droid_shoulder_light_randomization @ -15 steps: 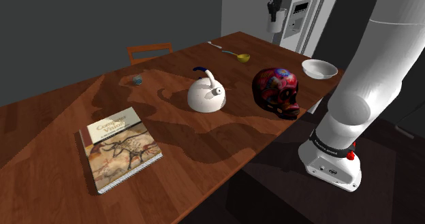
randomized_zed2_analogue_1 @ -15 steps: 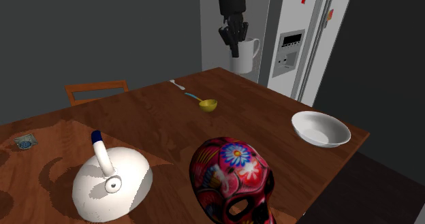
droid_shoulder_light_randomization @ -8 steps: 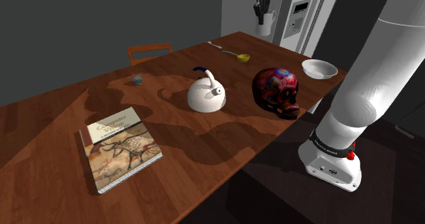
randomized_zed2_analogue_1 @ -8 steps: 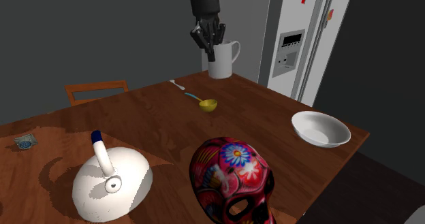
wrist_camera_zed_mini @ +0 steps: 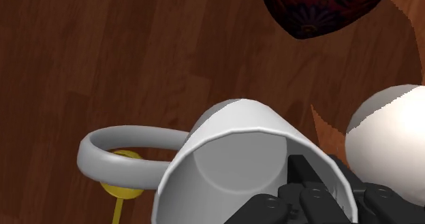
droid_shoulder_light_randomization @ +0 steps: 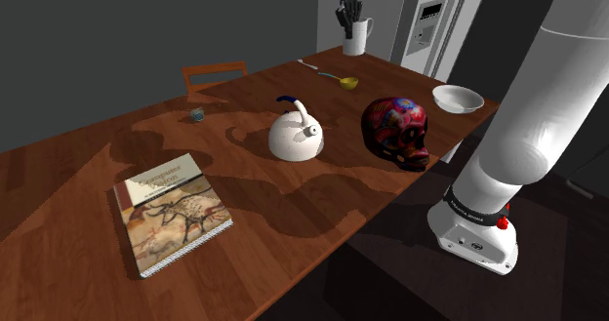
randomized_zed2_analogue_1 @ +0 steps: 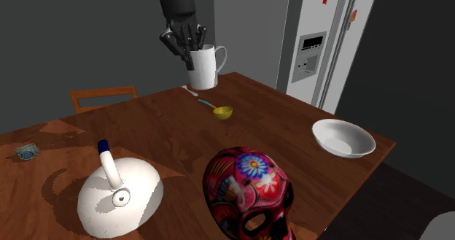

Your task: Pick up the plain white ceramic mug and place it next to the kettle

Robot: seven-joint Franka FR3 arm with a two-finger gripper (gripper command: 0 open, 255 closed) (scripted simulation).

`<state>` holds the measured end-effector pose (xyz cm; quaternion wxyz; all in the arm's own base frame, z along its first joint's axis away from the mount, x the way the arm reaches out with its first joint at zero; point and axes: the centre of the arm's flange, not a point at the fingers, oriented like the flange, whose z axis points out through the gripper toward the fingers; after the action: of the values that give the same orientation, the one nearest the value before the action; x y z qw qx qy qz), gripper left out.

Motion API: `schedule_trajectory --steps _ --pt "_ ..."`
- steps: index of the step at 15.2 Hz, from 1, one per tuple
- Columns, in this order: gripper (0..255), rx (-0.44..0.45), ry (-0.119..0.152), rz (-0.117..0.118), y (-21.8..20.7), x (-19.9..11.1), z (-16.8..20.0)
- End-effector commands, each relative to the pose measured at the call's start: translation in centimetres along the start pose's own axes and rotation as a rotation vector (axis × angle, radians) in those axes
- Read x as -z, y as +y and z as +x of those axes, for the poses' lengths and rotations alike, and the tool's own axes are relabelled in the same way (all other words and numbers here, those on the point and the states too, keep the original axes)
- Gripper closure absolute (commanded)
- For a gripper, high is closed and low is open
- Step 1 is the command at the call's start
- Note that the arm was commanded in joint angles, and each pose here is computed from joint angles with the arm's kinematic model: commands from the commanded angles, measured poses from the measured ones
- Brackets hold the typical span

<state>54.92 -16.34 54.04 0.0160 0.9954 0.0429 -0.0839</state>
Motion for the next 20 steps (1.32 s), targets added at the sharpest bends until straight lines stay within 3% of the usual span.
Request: schedule_trajectory --steps 1,20 --pt "255 -0.001 0.000 0.000 -2.8 0.0 1.1" --pt "255 -0.001 0.000 0.000 -25.7 2.3 10.9"
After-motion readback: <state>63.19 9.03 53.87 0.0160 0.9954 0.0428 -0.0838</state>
